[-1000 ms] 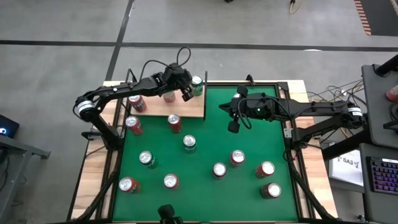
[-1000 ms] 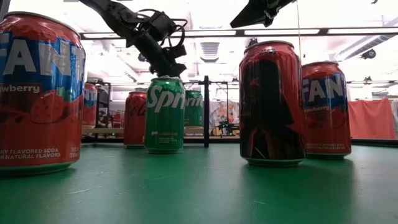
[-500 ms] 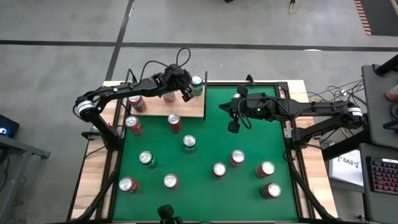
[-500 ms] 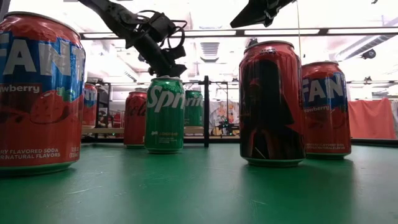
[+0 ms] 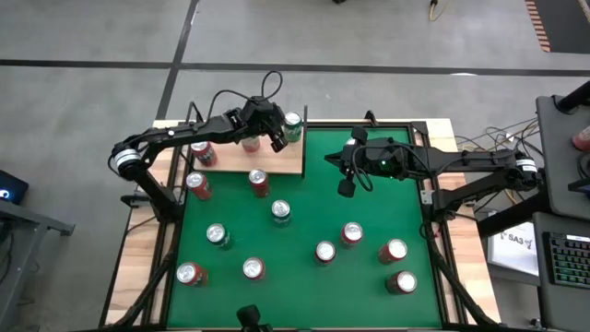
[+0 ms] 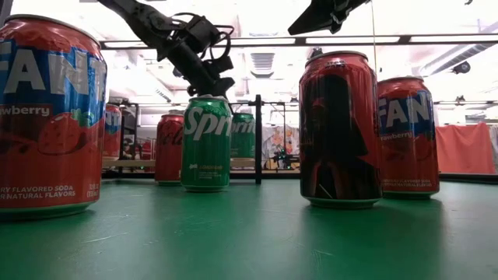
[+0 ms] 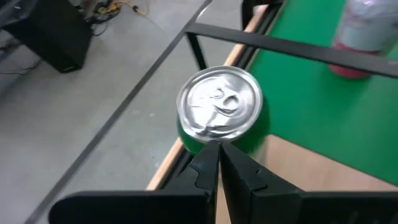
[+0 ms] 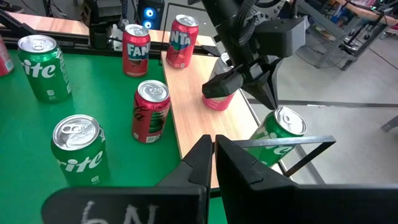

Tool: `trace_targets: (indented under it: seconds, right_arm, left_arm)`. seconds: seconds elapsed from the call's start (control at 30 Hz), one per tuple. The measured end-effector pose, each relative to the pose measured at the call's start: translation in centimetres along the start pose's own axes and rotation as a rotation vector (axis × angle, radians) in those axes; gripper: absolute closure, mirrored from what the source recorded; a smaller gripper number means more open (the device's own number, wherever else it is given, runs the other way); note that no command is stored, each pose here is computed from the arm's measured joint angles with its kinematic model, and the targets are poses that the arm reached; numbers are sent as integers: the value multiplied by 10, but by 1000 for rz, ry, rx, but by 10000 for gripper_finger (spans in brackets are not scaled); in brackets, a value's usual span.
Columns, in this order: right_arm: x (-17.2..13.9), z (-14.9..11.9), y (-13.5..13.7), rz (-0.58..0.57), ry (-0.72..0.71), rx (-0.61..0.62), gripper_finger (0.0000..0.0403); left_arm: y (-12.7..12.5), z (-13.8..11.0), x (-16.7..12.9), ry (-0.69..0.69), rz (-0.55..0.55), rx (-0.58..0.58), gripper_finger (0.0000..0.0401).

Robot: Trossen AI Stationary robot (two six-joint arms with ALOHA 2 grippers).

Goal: Place canned beverage on shelf
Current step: Put the green soda can on the shelf

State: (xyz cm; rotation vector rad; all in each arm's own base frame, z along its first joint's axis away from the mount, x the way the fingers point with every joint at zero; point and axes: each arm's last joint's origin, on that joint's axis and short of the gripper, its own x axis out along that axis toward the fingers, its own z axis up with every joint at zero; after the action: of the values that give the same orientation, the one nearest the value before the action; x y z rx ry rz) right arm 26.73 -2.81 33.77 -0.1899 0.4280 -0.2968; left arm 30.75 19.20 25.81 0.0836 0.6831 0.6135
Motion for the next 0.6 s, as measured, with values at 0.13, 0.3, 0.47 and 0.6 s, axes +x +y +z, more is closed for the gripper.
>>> trace_targets:
  seconds: [0.13, 0.3, 0.47, 0.6]
  right_arm:
    - [0, 0, 0, 0, 0, 0, 390]
    - [0, 0, 0, 0, 0, 0, 390]
    - [0, 0, 0, 0, 0, 0, 390]
    - [0, 0, 0, 0, 0, 2, 390]
  left_arm:
    - [0, 0, 0, 0, 0, 0, 401]
    - [-1, 0, 0, -6, -21, -11, 401]
    - [-1, 0, 0, -8, -25, -22, 401]
    - [0, -2, 0, 20, -7, 13, 401]
